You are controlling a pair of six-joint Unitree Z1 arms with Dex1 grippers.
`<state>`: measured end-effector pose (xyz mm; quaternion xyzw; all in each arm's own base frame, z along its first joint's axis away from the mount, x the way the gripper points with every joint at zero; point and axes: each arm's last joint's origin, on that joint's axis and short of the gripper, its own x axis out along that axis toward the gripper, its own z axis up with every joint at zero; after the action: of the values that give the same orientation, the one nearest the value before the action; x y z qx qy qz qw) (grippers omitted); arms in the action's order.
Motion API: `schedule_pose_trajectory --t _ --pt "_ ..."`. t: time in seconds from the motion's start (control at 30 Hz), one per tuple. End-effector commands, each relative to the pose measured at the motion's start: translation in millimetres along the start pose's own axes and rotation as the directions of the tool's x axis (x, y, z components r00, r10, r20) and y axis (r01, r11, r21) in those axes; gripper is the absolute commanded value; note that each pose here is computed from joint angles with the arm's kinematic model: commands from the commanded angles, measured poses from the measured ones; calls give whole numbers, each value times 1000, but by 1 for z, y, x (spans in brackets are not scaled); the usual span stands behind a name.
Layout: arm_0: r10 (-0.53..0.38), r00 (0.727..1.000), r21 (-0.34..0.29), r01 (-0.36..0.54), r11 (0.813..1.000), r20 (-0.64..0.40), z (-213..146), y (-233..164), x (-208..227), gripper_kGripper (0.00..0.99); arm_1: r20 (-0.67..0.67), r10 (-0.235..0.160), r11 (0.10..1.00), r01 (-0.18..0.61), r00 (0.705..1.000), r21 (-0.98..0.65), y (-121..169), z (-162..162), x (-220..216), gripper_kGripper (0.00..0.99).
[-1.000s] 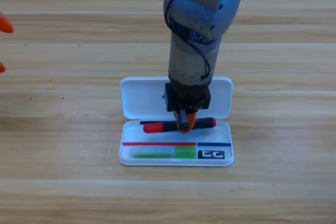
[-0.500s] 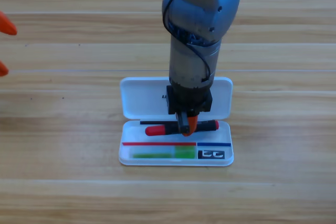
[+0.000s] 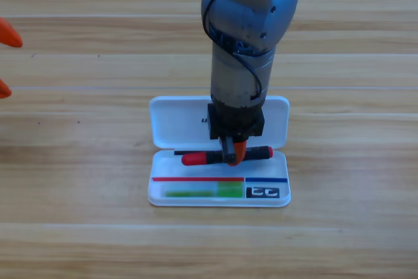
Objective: Clean up eraser and pencils
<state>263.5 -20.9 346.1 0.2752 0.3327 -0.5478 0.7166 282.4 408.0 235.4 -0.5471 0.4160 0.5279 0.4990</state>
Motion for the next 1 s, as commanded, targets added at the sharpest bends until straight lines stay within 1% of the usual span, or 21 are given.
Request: schedule_pose_trajectory --t 0.03,0.07,0.1,0.17,0.27,0.33,0.4,0.43,0.5,0.6,0.67,0.73,0.8,0.83,0.87,0.93,1.0 --pt "-37 999 -5 37 999 2 -1 -2 11 990 -61 53 999 -52 997 15 -1 4 36 624" --pt "-38 999 -5 38 999 2 -1 -2 11 990 -58 50 998 -49 997 25 -1 4 35 856" --pt "-40 999 -6 40 999 2 -2 -2 12 990 -58 48 998 -47 997 31 -2 4 35 920" --pt "-42 999 -8 42 999 1 -2 -3 12 990 -53 45 998 -43 998 34 -2 5 33 956" --pt "-45 999 -11 45 999 -2 -3 -3 13 990 -47 40 999 -38 998 35 -2 4 29 983" --pt "-47 999 -11 46 999 0 -3 -3 14 990 -42 37 999 -35 998 37 -1 3 23 989" --pt "-45 999 -10 45 999 0 -4 -3 14 990 -24 35 999 -34 999 37 2 0 7 990" --pt "-46 999 -9 46 999 2 -3 -3 14 990 -2 41 998 -41 999 38 6 -3 -6 990" --pt "-41 999 -4 41 999 16 -2 -1 14 990 62 66 997 -68 996 32 21 -11 -45 990" --pt "-34 999 0 34 999 42 1 6 15 988 167 96 995 -99 981 9 57 -38 -115 990" --pt "-41 997 -4 42 999 61 4 14 18 960 238 102 994 -106 966 1 85 -66 -156 990" --pt "-62 996 -11 63 998 70 9 25 26 914 317 106 994 -107 942 -14 115 -97 -191 990" --pt "-92 993 -15 94 995 75 14 38 39 877 381 89 996 -88 920 -22 141 -126 -216 990" --pt "-114 991 -15 115 993 75 16 43 48 854 420 69 998 -68 905 -17 151 -141 -225 990" --pt "-132 989 -13 133 991 72 20 50 57 831 459 45 999 -52 887 1 157 -153 -230 990" --pt "-173 983 -4 174 985 64 28 61 78 755 531 6 997 -45 847 60 162 -173 -242 990" --pt "-212 976 15 212 977 54 36 69 99 693 590 19 994 -81 807 78 164 -183 -250 990"
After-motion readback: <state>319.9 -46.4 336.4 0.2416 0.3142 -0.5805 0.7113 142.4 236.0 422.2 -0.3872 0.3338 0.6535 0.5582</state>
